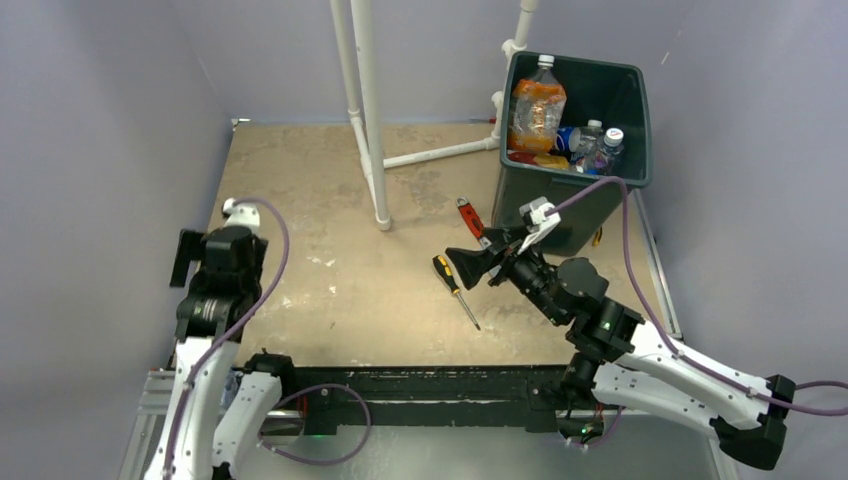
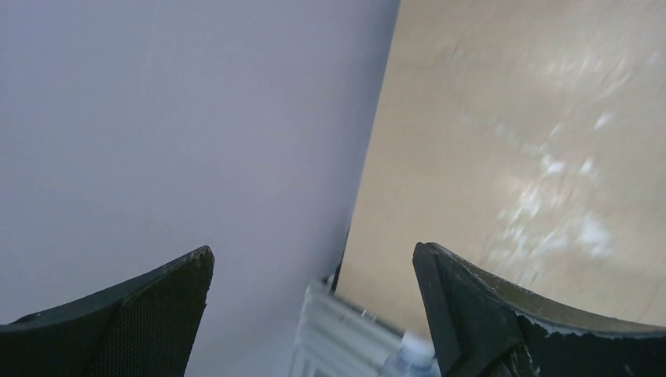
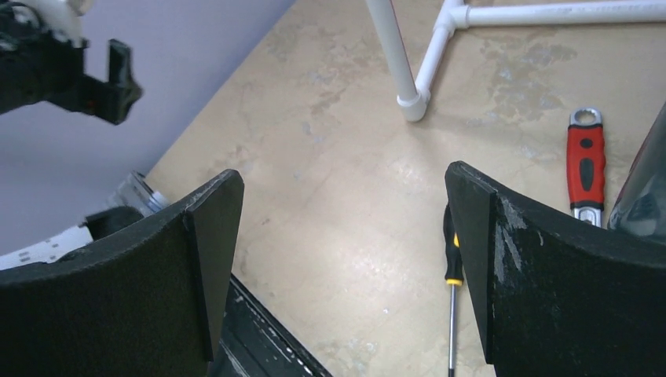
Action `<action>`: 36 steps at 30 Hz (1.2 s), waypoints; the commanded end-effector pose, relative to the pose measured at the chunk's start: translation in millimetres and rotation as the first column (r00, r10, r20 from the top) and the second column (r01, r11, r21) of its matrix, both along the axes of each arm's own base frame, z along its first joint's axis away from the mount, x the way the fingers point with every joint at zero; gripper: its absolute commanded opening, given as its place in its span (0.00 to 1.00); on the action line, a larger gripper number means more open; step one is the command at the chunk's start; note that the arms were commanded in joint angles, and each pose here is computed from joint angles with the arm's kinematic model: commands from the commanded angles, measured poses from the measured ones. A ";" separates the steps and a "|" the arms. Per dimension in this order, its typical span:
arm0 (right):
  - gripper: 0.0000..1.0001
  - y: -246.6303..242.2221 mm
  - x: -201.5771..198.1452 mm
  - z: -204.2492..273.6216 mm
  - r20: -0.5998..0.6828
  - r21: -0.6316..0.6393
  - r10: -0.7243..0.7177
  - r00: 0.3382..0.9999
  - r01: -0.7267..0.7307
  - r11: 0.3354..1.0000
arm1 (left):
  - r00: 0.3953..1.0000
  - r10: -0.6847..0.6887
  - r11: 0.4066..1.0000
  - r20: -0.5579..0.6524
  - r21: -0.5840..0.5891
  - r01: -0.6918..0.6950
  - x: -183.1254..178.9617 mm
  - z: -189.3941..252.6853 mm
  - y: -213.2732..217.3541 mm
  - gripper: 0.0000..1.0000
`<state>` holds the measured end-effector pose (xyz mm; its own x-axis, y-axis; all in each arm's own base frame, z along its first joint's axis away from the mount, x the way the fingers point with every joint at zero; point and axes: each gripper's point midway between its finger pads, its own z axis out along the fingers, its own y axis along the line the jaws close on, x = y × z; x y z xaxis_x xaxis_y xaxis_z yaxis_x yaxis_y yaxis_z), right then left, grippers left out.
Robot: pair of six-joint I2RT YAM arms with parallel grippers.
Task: Put the plastic bottles in the bin
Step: Pick up the plastic bottle from the corner of the board.
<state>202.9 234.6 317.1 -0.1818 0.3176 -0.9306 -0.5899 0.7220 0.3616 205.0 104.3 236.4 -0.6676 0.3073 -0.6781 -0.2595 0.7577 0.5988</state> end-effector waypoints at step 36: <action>0.99 44.8 -4.9 11.0 0.054 -0.021 0.164 0.985 -0.163 0.986 | 0.996 -0.067 0.981 -0.064 -0.189 0.054 -35.3 42.8 -28.7 0.99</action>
<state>200.7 273.9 287.3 -0.2121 0.1678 -0.9627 -0.6951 0.6666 0.2693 136.4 100.4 252.2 -0.7750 0.3501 -0.5261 -0.0979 0.7560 0.6473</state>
